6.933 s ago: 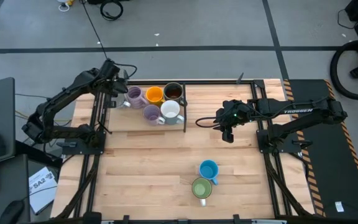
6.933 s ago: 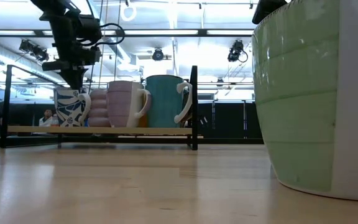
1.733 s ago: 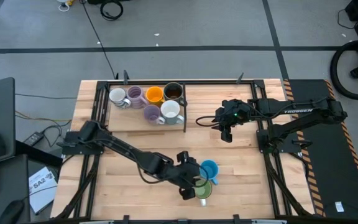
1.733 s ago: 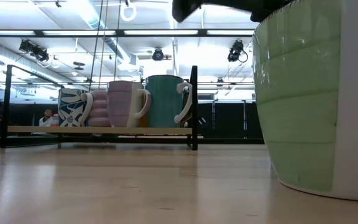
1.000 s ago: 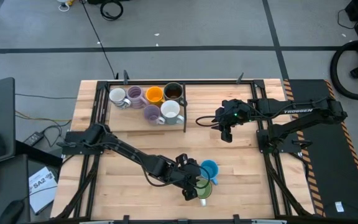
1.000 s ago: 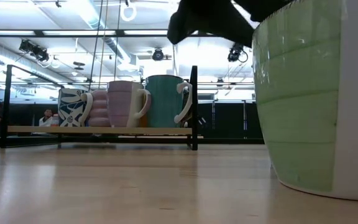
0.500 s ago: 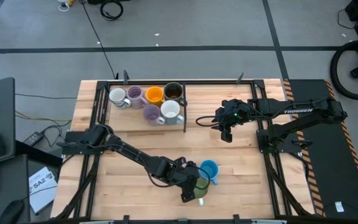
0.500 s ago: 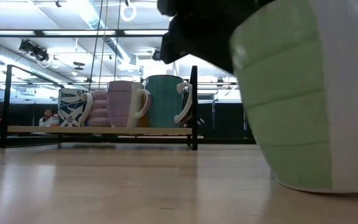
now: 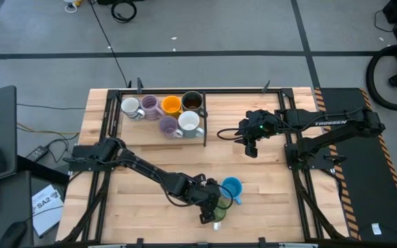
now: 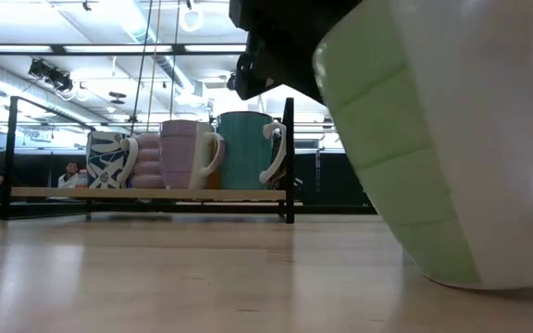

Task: Place coffee mugs
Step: Put the green mug on the shelf

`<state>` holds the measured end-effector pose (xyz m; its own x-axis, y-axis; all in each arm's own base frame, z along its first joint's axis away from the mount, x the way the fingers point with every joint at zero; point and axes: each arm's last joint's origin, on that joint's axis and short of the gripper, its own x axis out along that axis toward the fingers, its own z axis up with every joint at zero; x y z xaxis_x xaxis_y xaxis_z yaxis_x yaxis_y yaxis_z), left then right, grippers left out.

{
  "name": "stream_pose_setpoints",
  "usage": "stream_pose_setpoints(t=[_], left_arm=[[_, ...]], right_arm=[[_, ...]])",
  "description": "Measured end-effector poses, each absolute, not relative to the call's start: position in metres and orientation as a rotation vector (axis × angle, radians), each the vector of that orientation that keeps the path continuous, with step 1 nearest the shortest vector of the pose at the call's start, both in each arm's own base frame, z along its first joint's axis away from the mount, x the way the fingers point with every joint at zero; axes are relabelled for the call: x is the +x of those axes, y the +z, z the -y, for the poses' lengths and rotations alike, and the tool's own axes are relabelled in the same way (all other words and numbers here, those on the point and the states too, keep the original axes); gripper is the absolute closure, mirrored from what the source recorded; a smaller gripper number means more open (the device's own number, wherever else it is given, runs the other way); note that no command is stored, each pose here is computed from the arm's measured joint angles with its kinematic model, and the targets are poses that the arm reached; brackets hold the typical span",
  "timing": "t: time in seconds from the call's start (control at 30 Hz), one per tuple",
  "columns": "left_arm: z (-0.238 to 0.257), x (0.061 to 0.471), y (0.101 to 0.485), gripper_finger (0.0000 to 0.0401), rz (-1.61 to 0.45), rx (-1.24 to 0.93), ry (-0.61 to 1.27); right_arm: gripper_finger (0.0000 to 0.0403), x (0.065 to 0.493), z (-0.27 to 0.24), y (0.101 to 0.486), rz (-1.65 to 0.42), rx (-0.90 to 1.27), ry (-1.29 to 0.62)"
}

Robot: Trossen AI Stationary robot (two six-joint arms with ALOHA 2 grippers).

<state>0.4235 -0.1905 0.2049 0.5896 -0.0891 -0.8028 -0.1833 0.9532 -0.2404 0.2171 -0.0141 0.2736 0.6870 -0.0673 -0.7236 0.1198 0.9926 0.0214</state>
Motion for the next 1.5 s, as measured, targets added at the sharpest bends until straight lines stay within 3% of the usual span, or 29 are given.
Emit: stream_pose_setpoints(t=[0.2,0.53,0.83,1.23,1.5], left_arm=[[0.190,0.422,0.204,0.0376,-0.956,-0.318,0.061],[0.189,0.419,0.205,0.0378,-0.972,-0.442,0.154],[0.180,0.399,0.243,0.0378,-0.958,-0.543,0.253],[0.148,0.322,0.324,0.0378,-1.062,-0.641,0.425],[0.118,0.265,0.352,0.0378,-1.189,-0.674,0.684]], right_arm=[[0.0255,0.217,0.014,0.274,-0.807,0.069,-0.105],[0.0255,0.217,0.014,0.274,-0.807,0.069,-0.105],[0.0255,0.217,0.014,0.274,-0.807,0.069,-0.105],[0.0255,0.217,0.014,0.274,-0.806,0.069,-0.105],[0.0255,0.220,0.014,0.276,-0.770,0.061,-0.101]])
